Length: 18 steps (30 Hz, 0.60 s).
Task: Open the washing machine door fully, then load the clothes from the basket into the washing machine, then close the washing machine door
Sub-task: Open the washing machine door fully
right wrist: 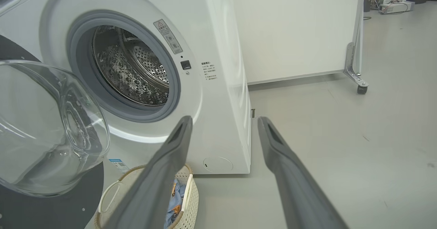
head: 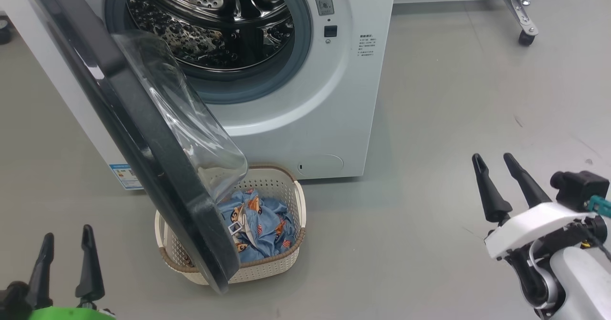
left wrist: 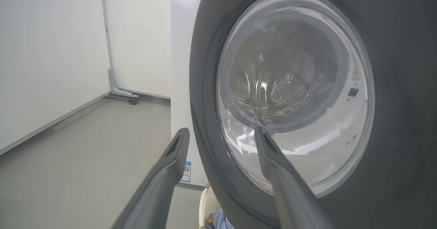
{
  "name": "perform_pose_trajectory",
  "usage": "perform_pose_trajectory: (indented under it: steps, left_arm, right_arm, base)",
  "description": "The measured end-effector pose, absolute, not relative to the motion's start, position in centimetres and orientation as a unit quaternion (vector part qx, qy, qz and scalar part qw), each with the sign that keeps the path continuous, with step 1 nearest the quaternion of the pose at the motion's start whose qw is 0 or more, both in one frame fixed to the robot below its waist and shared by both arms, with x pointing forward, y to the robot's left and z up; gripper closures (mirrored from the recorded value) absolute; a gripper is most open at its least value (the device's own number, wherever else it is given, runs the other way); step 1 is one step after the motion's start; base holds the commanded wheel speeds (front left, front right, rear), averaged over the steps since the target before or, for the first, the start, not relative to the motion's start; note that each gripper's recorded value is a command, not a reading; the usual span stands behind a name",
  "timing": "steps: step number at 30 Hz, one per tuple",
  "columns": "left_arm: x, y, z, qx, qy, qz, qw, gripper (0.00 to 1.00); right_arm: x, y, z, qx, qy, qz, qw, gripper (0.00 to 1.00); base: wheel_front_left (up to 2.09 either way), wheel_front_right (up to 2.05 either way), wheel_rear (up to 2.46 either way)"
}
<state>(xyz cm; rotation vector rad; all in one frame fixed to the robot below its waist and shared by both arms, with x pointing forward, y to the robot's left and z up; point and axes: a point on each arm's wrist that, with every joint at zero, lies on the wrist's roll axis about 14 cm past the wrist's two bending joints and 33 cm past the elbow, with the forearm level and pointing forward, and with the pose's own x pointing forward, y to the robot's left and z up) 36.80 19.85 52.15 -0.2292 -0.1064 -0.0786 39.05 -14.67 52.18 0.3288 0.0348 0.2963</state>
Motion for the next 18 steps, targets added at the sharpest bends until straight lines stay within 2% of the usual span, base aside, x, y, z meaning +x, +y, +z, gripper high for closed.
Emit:
perform_pose_trajectory:
  steps: [9,18]
  left_arm:
    - [36.7,19.5,51.9,-0.115,-0.048,-0.044,0.991,0.0]
    - [36.7,19.8,51.6,-0.114,-0.045,-0.039,0.992,0.0]
  right_arm:
    - [38.8,-14.7,49.9,0.098,0.029,0.135,0.986,0.0]
    - [38.7,-13.5,48.8,0.11,0.04,0.138,0.984,0.0]
  base:
    - [0.0,0.0,0.0]
    - [0.0,0.0,0.0]
